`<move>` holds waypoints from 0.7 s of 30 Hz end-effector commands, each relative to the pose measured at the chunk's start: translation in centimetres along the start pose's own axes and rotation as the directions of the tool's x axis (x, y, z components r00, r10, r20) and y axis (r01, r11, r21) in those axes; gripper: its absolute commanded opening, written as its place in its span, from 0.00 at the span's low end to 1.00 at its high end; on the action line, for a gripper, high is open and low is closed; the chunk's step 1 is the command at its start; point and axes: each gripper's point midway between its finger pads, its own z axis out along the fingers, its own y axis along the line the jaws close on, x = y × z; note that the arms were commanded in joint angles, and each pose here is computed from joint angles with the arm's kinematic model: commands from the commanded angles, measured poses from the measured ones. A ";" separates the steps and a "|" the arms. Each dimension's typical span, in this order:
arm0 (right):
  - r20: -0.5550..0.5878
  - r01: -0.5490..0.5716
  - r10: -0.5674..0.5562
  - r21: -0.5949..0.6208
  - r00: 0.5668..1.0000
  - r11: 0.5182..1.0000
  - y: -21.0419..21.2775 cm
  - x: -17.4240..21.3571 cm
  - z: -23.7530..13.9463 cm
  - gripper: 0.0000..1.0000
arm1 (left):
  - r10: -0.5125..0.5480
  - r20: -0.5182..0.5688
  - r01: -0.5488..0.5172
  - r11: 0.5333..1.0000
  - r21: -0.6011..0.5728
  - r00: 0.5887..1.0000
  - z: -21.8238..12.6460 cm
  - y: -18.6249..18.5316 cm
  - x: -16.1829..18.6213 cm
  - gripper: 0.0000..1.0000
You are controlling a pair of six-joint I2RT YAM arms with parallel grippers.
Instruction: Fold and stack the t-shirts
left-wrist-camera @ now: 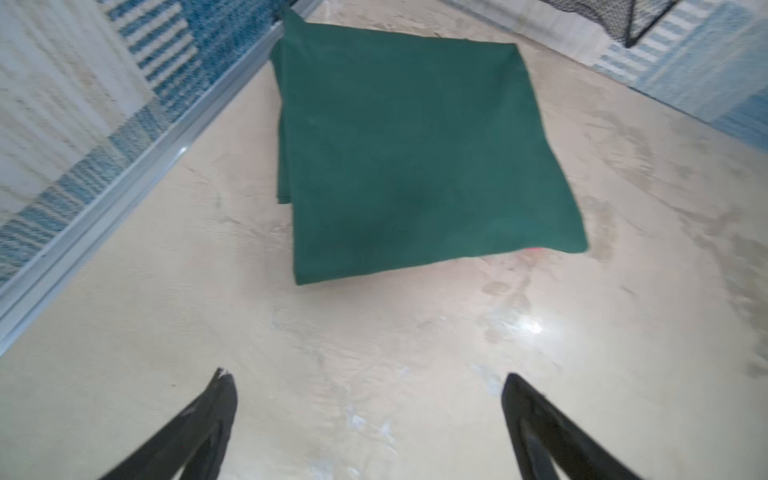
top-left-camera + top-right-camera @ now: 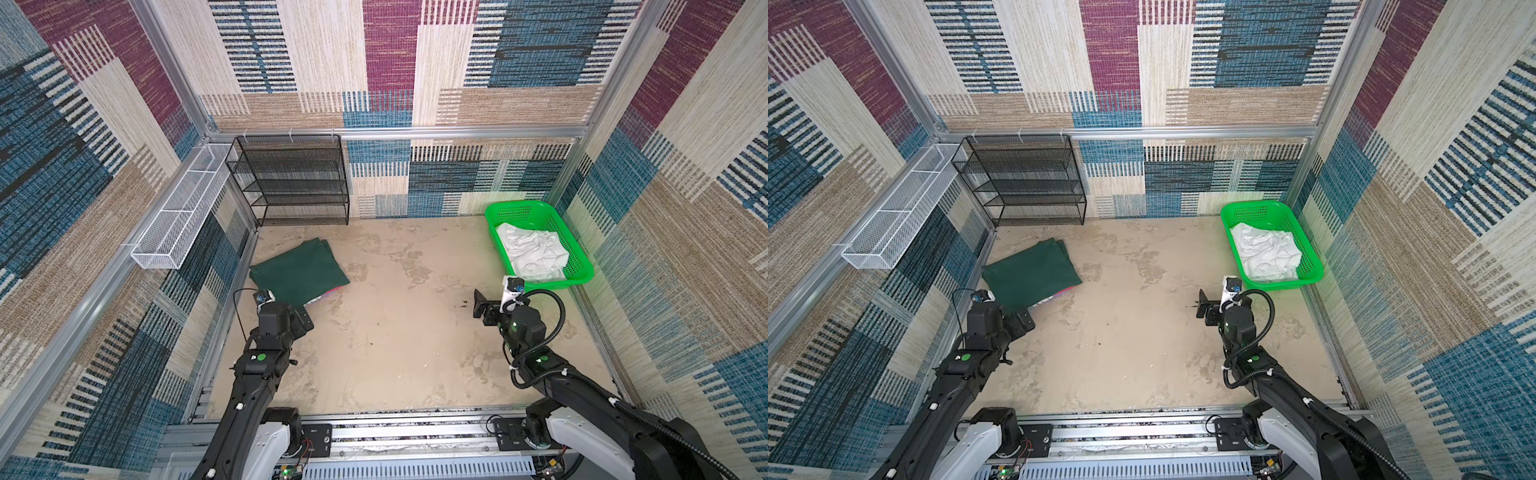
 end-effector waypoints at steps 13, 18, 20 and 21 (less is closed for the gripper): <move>0.275 0.068 -0.069 0.011 0.959 0.998 -3.2 -2.7 1.8 0.99 | 0.202 0.426 -0.208 0.978 -0.032 0.882 5.1 -2.1 -4.7 1.00; 0.300 0.158 -0.142 -0.032 0.943 0.987 -2.5 -2.7 2.0 0.99 | 0.186 0.364 -0.221 0.973 0.058 0.913 7.6 -3.8 -4.6 1.00; 0.345 0.166 -0.147 -0.025 0.927 0.986 -2.7 -2.7 1.0 0.99 | 0.185 0.387 -0.243 0.964 0.107 0.904 9.1 -4.4 -3.3 1.00; 0.370 0.156 -0.140 -0.012 0.918 0.988 -3.0 -2.7 0.2 0.99 | 0.183 0.444 -0.258 0.959 0.116 0.877 9.1 -4.8 -3.8 1.00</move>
